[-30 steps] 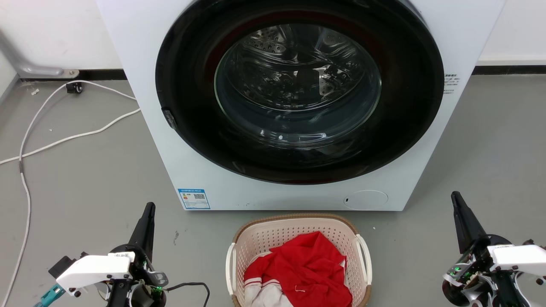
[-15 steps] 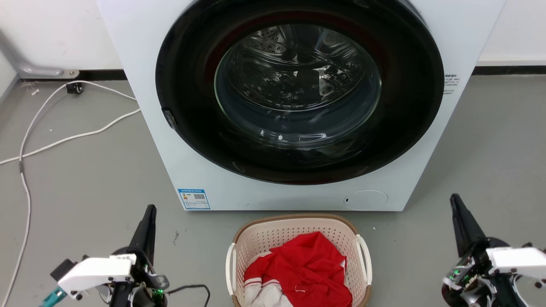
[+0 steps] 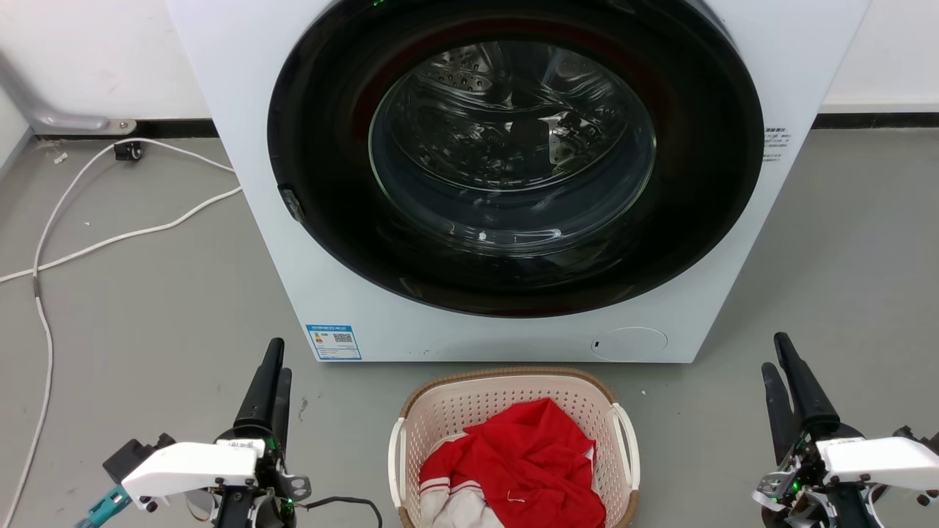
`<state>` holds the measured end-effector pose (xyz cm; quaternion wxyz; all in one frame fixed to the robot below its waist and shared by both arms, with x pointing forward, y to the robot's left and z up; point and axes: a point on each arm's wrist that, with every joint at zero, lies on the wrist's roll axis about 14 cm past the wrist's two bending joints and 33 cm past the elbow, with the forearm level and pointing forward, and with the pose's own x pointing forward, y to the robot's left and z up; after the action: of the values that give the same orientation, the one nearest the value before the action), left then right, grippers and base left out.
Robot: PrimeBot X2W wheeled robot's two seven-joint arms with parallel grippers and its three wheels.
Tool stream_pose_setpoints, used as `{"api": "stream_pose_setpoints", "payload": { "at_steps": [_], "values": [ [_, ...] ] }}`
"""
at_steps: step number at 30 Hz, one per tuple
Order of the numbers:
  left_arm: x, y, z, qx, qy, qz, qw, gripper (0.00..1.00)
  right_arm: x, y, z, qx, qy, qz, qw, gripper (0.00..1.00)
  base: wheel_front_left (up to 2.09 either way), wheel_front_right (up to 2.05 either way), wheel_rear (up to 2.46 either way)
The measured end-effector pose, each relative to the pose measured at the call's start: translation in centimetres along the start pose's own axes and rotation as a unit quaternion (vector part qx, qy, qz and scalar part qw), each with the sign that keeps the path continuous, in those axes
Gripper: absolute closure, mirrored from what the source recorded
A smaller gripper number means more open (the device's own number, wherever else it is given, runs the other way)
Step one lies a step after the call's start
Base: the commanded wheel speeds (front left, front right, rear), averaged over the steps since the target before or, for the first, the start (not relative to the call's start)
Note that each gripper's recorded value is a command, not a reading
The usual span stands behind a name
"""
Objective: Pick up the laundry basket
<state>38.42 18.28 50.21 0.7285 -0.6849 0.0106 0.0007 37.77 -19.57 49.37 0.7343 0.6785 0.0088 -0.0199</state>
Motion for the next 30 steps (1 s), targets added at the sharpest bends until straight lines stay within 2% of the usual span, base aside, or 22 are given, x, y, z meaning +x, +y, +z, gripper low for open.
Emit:
{"api": "stream_pose_setpoints", "payload": {
  "at_steps": [7,13,19,30],
  "values": [
    [0.1,-1.0,-0.6,0.079,0.005,-0.014,0.997,0.0,0.0,0.4,0.0,-0.07,-0.004,0.005,0.998,0.0,0.0,0.0,0.0],
    [0.1,-1.5,-1.0,0.151,0.007,-0.025,0.988,0.0,-0.2,0.5,0.1,-0.152,-0.006,0.008,0.988,0.0,0.0,0.0,0.0],
    [0.0,-2.1,-1.4,0.217,0.008,-0.036,0.975,0.0,-0.2,1.2,-0.2,-0.231,-0.005,0.02,0.973,0.0,0.0,0.0,0.0],
    [0.0,-2.6,-2.1,0.331,0.008,-0.049,0.942,0.0,-0.1,2.2,-0.9,-0.354,0.001,0.039,0.934,0.0,0.0,0.0,0.0]
  ]
}}
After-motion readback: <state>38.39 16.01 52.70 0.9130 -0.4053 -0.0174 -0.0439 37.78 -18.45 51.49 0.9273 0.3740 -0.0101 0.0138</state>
